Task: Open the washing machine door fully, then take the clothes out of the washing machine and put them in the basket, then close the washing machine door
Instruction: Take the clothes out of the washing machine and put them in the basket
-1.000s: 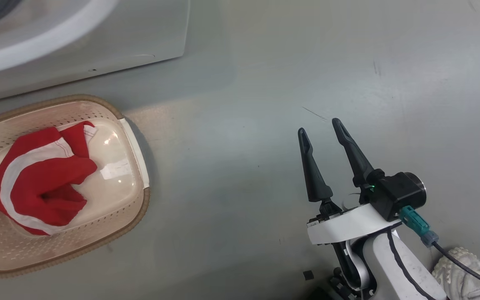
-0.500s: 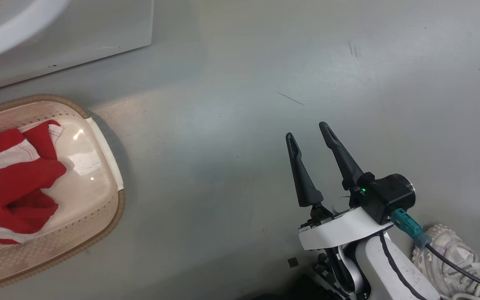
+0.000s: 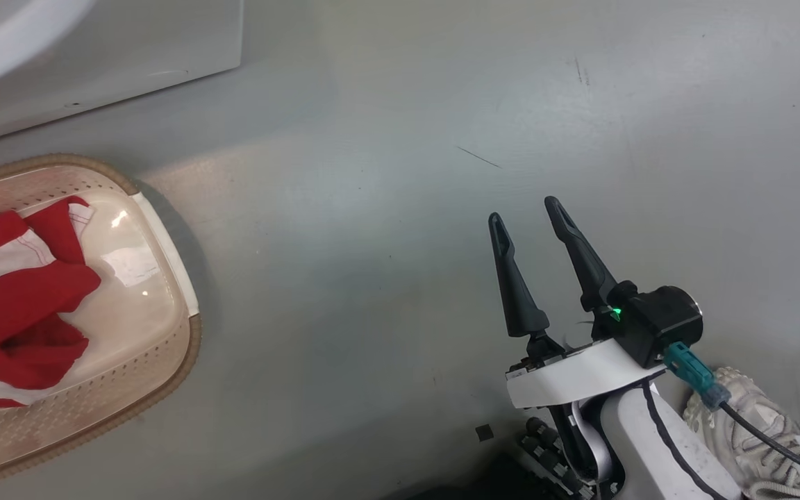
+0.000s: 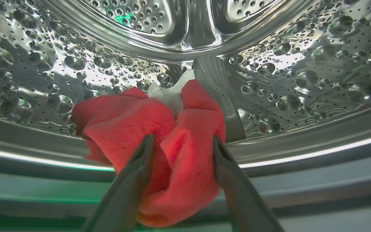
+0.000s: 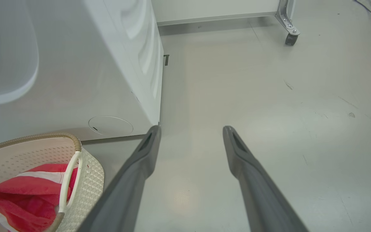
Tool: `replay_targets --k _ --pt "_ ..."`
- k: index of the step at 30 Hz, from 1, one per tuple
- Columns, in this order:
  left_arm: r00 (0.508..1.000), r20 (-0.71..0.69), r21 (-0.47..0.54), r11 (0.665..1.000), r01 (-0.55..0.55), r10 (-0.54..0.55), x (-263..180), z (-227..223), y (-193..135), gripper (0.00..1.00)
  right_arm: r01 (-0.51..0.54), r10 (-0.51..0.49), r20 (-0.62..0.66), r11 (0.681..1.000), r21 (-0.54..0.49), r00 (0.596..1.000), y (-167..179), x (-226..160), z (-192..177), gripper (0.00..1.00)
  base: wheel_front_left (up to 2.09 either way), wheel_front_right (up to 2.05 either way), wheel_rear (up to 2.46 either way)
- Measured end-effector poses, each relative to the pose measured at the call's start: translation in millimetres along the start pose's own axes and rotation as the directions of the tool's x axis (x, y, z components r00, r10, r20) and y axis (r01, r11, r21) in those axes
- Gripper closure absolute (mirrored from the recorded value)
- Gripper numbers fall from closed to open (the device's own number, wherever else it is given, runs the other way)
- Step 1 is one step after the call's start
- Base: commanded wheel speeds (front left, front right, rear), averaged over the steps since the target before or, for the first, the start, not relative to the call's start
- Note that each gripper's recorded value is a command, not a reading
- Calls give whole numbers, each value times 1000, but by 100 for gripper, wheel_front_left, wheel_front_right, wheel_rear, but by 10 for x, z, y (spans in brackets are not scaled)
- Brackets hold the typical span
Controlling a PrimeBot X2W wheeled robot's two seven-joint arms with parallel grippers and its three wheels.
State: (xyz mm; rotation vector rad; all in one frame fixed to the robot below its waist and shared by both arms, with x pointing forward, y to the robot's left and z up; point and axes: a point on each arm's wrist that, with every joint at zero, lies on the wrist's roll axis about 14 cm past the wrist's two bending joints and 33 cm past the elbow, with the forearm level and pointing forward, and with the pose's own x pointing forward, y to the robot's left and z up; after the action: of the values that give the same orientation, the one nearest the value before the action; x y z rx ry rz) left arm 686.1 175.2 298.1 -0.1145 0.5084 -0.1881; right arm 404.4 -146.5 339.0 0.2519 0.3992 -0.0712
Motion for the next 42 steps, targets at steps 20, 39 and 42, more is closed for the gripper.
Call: replay_targets --k 20,39,42 --pt "995 101 -22 1000 21 -18 -281 238 -222 100 -66 66 56 998 -10 996 183 77 183 0 0 0 0" --pt "958 275 -96 990 108 -78 -822 418 -683 100 -65 68 120 998 -24 990 189 58 419 0 0 0 0" --pt "952 294 -89 989 115 -84 -961 415 -717 100 -77 80 126 997 -29 989 230 43 443 0 0 0 0"
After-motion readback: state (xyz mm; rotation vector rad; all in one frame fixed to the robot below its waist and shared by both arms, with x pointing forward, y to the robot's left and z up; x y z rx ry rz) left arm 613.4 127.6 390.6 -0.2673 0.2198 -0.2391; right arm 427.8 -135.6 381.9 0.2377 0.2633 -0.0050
